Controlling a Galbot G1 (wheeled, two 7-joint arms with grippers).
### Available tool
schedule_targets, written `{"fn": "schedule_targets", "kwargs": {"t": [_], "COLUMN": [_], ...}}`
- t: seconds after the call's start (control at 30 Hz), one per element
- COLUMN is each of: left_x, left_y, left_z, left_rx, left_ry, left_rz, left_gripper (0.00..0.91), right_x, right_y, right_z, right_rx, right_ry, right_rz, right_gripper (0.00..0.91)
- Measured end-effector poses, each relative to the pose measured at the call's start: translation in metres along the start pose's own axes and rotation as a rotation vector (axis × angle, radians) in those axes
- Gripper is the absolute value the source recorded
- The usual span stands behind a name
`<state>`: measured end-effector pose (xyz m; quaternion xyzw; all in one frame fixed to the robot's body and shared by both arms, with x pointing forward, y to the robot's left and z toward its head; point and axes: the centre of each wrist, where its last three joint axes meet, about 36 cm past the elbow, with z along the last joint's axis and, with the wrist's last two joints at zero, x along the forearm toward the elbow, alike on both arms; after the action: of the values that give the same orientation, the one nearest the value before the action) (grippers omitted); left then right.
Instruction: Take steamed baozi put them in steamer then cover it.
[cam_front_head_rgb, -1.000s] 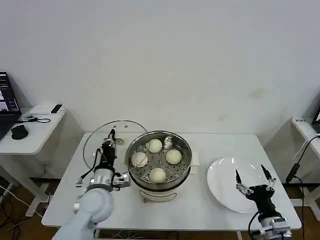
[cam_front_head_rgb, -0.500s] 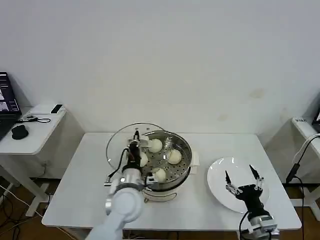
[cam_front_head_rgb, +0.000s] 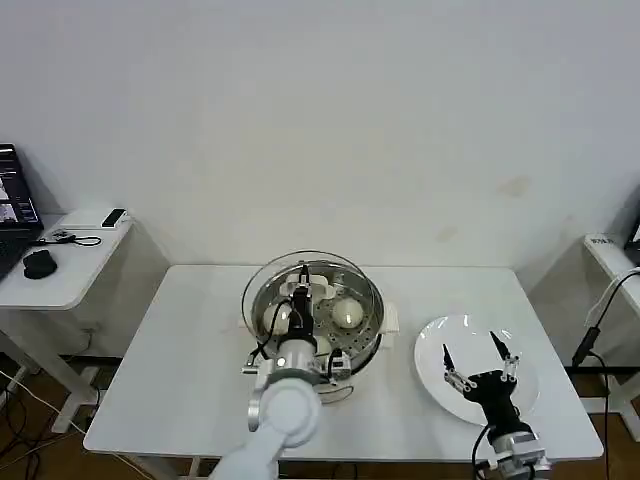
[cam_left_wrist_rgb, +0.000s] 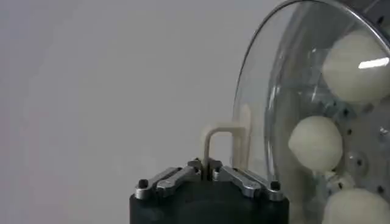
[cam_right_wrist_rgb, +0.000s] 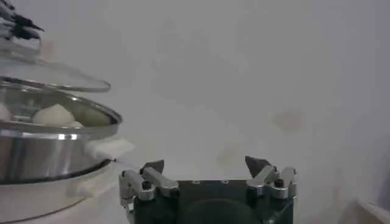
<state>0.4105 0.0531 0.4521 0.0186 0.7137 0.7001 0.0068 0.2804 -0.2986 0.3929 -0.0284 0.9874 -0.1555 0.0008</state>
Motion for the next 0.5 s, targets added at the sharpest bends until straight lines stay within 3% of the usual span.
{"fn": "schedule_targets", "kwargs": {"t": [0.5], "left_x": [0.000], "left_y": [-0.012], "left_z": [-0.014], "left_rx": [-0.015], "left_ry": [-0.011], "left_rz": [0.029], "left_gripper": [0.000], "right_x": [0.000], "right_y": [0.002], "right_z": [0.002], "right_rx": [0.007], "right_ry": [0.006], "right_rz": [-0.011], "right_gripper": [0.907]}}
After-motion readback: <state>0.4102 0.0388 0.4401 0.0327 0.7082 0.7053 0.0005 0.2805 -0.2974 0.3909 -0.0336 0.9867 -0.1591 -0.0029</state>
